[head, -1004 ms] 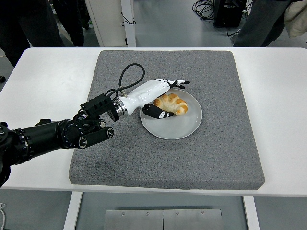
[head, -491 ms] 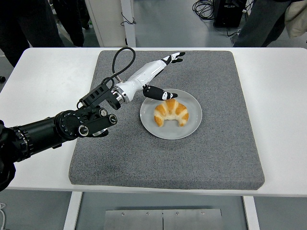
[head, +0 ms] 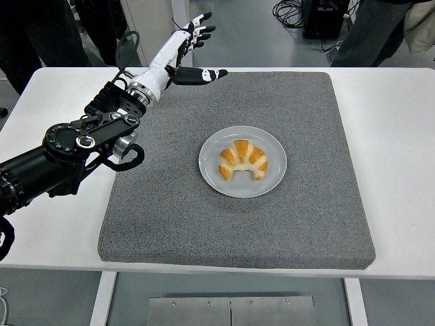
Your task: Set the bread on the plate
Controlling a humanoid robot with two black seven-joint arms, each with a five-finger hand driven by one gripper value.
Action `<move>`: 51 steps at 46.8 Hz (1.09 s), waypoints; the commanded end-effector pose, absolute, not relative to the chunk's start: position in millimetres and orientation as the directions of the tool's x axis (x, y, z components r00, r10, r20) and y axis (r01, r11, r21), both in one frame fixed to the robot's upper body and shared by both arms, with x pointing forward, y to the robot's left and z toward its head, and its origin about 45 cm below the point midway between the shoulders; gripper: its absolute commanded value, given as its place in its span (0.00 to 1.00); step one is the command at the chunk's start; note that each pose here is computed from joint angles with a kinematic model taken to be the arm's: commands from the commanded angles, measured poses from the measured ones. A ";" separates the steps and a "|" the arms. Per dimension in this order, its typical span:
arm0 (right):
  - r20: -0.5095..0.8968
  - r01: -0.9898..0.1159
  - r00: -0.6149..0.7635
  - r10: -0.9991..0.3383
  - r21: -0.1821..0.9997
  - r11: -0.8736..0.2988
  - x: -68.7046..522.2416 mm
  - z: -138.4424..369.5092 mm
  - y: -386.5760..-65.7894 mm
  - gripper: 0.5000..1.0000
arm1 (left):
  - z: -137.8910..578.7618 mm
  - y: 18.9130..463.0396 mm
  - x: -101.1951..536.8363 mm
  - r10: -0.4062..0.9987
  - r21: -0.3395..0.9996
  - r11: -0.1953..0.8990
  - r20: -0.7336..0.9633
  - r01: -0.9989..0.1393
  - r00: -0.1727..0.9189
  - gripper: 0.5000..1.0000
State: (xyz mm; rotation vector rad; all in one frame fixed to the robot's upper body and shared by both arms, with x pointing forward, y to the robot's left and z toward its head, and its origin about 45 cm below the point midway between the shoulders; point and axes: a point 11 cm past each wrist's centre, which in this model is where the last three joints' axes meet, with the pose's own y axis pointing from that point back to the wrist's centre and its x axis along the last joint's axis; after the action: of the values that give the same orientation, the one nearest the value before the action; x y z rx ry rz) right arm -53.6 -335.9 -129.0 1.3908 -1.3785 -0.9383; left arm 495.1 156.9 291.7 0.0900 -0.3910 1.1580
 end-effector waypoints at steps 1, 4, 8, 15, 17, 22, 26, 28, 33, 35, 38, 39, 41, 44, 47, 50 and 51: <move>0.090 -0.280 0.077 -0.993 0.958 0.065 -53.6 -129.0 -335.8 1.00 | 297.7 174.4 499.8 0.906 -0.140 0.364 0.282 -0.921 0.315 0.84; 0.090 -0.280 0.077 -0.993 0.958 0.065 -53.6 -129.0 -335.8 1.00 | 302.3 187.2 502.9 0.929 -0.146 0.332 0.222 -0.932 0.296 0.84; 0.090 -0.280 0.077 -0.993 0.958 0.065 -53.6 -129.0 -335.8 1.00 | 303.7 203.2 505.7 0.954 -0.140 0.286 0.137 -0.948 0.268 0.84; 0.090 -0.280 0.076 -0.993 0.958 0.066 -53.6 -129.0 -335.8 1.00 | 307.5 224.7 509.2 0.970 -0.139 0.242 0.049 -0.960 0.238 0.84; 0.090 -0.280 0.077 -0.993 0.958 0.065 -53.6 -129.0 -335.8 1.00 | 306.7 229.7 509.3 0.973 -0.136 0.232 0.026 -0.963 0.231 0.84; 0.089 -0.280 0.077 -0.993 0.958 0.064 -53.6 -129.1 -335.2 1.00 | 301.9 239.3 507.7 0.972 -0.129 0.226 -0.031 -0.966 0.232 0.84; 0.089 -0.280 0.077 -0.993 0.958 0.064 -53.6 -129.1 -335.2 1.00 | 290.6 245.9 505.5 0.969 -0.104 0.224 -0.077 -0.969 0.233 0.84; 0.089 -0.280 0.077 -0.993 0.958 0.064 -53.6 -129.1 -335.2 1.00 | 286.3 250.5 505.6 0.969 -0.094 0.217 -0.097 -0.972 0.226 0.84; 0.089 -0.280 0.077 -0.993 0.958 0.064 -53.6 -129.1 -335.2 1.00 | 275.9 264.3 505.1 0.971 -0.076 0.186 -0.140 -0.980 0.196 0.84; 0.089 -0.280 0.077 -0.993 0.958 0.064 -53.6 -129.1 -335.2 1.00 | 274.5 268.0 505.0 0.969 -0.078 0.180 -0.157 -0.981 0.190 0.84; 0.089 -0.280 0.076 -0.993 0.958 0.064 -53.6 -129.1 -335.3 1.00 | 272.7 272.3 504.9 0.968 -0.078 0.173 -0.173 -0.982 0.184 0.84; 0.089 -0.280 0.076 -0.993 0.958 0.064 -53.6 -129.1 -335.3 1.00 | 272.4 272.9 504.7 0.967 -0.079 0.174 -0.176 -0.982 0.185 0.84; 0.087 -0.280 0.077 -0.993 0.958 0.062 -53.6 -129.1 -334.7 1.00 | 271.6 273.1 504.6 0.965 -0.079 0.177 -0.181 -0.981 0.189 0.84; 0.086 -0.280 0.075 -0.993 0.958 0.061 -53.6 -129.2 -334.3 1.00 | 270.0 273.1 504.7 0.963 -0.078 0.184 -0.185 -0.980 0.195 0.84; 0.084 -0.280 0.077 -0.994 0.958 0.059 -53.6 -129.2 -333.7 1.00 | 267.2 269.4 504.9 0.961 -0.074 0.189 -0.191 -0.979 0.200 0.84; 0.084 -0.280 0.076 -0.994 0.958 0.059 -53.6 -129.2 -333.7 1.00 | 264.6 265.5 504.8 0.960 -0.071 0.193 -0.193 -0.979 0.203 0.84; 0.084 -0.280 0.075 -0.994 0.958 0.060 -53.6 -129.2 -333.8 1.00 | 263.8 264.2 504.7 0.960 -0.069 0.195 -0.193 -0.978 0.205 0.84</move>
State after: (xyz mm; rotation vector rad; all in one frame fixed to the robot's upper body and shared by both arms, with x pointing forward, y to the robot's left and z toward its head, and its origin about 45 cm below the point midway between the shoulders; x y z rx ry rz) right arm -53.6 -333.7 -129.2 1.3954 -1.3773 -0.9443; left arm 504.9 267.3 266.1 -0.1942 0.1120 1.3654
